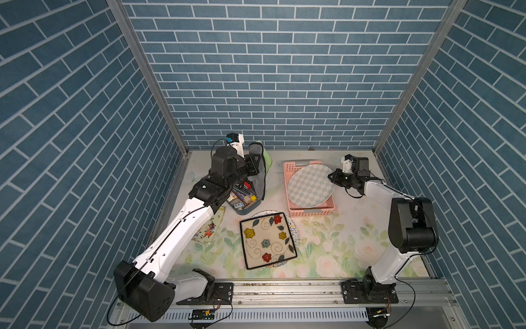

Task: Wipe the wet plate dry
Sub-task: Pick up the plate from the bin, then wipe the plate with towel.

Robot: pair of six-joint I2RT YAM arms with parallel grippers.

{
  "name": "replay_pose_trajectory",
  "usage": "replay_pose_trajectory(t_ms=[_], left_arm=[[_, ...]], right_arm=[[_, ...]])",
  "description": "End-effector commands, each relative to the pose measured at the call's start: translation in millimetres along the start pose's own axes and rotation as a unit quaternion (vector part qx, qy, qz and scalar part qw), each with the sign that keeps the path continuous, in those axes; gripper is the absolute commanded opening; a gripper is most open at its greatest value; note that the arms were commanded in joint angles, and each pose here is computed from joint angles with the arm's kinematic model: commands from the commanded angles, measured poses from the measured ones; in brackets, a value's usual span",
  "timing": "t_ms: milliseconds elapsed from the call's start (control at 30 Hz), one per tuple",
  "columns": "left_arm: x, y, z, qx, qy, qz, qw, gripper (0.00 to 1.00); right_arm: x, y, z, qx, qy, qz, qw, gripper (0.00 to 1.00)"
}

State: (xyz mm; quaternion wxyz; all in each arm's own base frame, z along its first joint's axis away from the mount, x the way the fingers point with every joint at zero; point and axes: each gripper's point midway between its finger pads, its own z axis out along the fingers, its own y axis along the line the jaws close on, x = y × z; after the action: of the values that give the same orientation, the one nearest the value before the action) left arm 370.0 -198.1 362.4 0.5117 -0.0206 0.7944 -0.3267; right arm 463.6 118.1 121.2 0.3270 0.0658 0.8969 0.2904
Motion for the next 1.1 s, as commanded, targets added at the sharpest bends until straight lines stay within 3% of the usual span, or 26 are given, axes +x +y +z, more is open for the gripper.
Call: replay_pose_trajectory(t_ms=[0, 233, 367, 533, 667, 767, 867, 967, 1067], left_arm=[[-9.8, -5.1, -6.3, 0.006, -0.016, 0.004, 1.0, 0.0], [-5.5, -29.0, -1.9, 0.062, -0.005, 0.017, 0.998, 0.0], [15.4, -63.8, 11.4, 0.084, 0.022, 0.062, 0.994, 0.0], [52.5, -69.2, 41.8, 0.05, 0.061, 0.094, 0.992, 0.0], [93.1, -48.6, 67.9, -0.025, 0.118, 0.12, 0.985, 0.0], [123.0, -43.5, 80.5, -0.039, 0.153, 0.123, 0.98, 0.0], [139.0, -66.5, 86.5, 0.002, 0.157, 0.114, 0.981, 0.0], [149.1, -107.5, 92.1, 0.087, 0.163, 0.074, 0.98, 0.0], [146.9, -139.0, 94.9, 0.143, 0.156, 0.047, 0.976, 0.0]], right_arm=[[-16.9, 2.3, -16.5, 0.007, -0.023, -0.036, 0.999, 0.0], [-63.8, 78.1, -90.0, -0.117, -0.129, -0.019, 0.985, 0.0], [-71.4, 120.6, -140.5, -0.206, -0.202, 0.017, 0.957, 0.0], [-56.9, 170.6, -176.6, -0.285, -0.243, 0.036, 0.926, 0.0], [-58.2, 208.2, -207.4, -0.353, -0.26, 0.047, 0.897, 0.0], [-64.1, 231.7, -227.6, -0.4, -0.267, 0.053, 0.875, 0.0], [-58.8, 257.0, -234.4, -0.428, -0.262, 0.058, 0.863, 0.0], [-46.7, 282.8, -234.5, -0.461, -0.248, 0.072, 0.849, 0.0], [-44.0, 295.0, -238.5, -0.483, -0.244, 0.081, 0.837, 0.0]])
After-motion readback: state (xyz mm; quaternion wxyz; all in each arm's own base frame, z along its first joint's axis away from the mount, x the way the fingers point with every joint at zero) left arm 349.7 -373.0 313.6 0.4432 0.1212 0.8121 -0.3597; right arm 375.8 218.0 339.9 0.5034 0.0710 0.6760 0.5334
